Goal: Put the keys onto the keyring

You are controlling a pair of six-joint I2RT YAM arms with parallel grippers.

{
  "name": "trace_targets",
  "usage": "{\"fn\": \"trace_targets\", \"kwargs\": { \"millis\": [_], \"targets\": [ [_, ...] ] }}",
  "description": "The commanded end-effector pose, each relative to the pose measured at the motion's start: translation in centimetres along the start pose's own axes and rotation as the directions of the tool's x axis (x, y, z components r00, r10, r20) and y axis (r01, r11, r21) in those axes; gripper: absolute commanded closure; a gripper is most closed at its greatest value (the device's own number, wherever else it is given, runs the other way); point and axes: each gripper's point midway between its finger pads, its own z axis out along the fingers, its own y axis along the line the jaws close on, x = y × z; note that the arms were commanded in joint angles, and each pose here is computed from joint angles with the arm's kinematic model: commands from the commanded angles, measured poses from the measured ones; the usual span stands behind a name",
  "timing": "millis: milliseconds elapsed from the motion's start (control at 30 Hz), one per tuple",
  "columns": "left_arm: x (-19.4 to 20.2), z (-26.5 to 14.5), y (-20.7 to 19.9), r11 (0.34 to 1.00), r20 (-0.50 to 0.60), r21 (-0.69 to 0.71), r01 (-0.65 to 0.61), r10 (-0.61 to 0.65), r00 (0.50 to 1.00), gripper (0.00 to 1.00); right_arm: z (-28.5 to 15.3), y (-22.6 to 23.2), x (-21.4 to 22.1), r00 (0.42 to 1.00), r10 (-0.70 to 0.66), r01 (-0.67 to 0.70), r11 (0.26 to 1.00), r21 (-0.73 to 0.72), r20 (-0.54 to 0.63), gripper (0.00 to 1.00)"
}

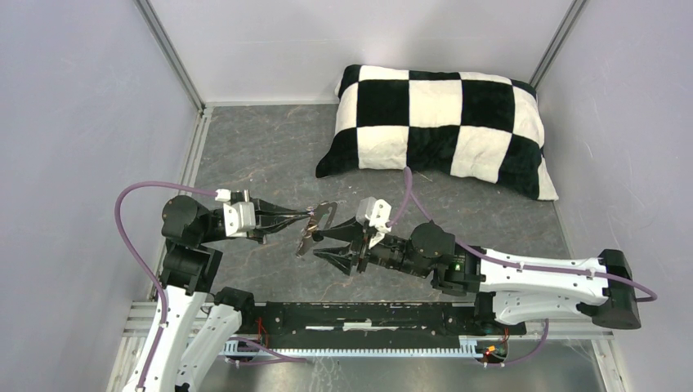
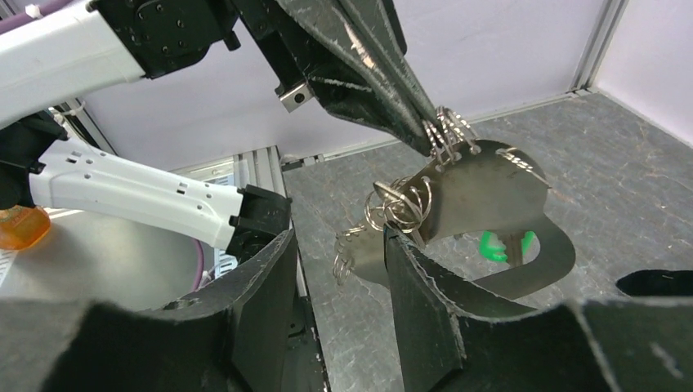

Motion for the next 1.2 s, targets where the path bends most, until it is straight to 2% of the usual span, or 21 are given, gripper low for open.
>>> {"fn": "trace_targets", "kwargs": {
  "millis": [0,133,400,633,867,1167],
  "targets": [
    [-1.1,0.0,0.4,1.0,0.019,-0.029,-0.01,0.01,1.0,0.98,0.3,-0.3,0.0,1.0,0.007,-0.007,0.999,0.043,0.002,0.49],
    [-1.2,0.0,0.4,0.999,0.019,-0.03,-0.01,0.011,1.0,0.98,0.8,-1.0,1.0,0.999,-0.004,0.007,0.996,0.086,-0.031,0.51],
    [-1.3,-0.1,0.3,0.999,0.02,-0.034,-0.021,0.022,1.0,0.98,1.2,-1.6,1.0,1.0,0.001,0.001,0.993,0.121,-0.01,0.62],
    [-1.5,-0.2,0.2,0.999,0.021,-0.035,-0.023,0.024,0.999,0.98,1.8,-2.2,1.1,1.0,-0.002,0.004,0.987,0.158,-0.012,0.63],
    [-1.1,-0.3,0.0,0.999,0.009,-0.031,-0.02,0.02,1.0,0.98,0.8,-3.7,1.4,0.998,-0.026,0.039,0.971,0.235,-0.056,0.55],
    [-1.0,-0.2,0.1,0.999,0.007,-0.03,-0.016,0.016,1.0,0.98,1.4,-3.0,0.5,1.0,-0.015,0.018,0.977,0.215,-0.016,0.46]
  ]
}}
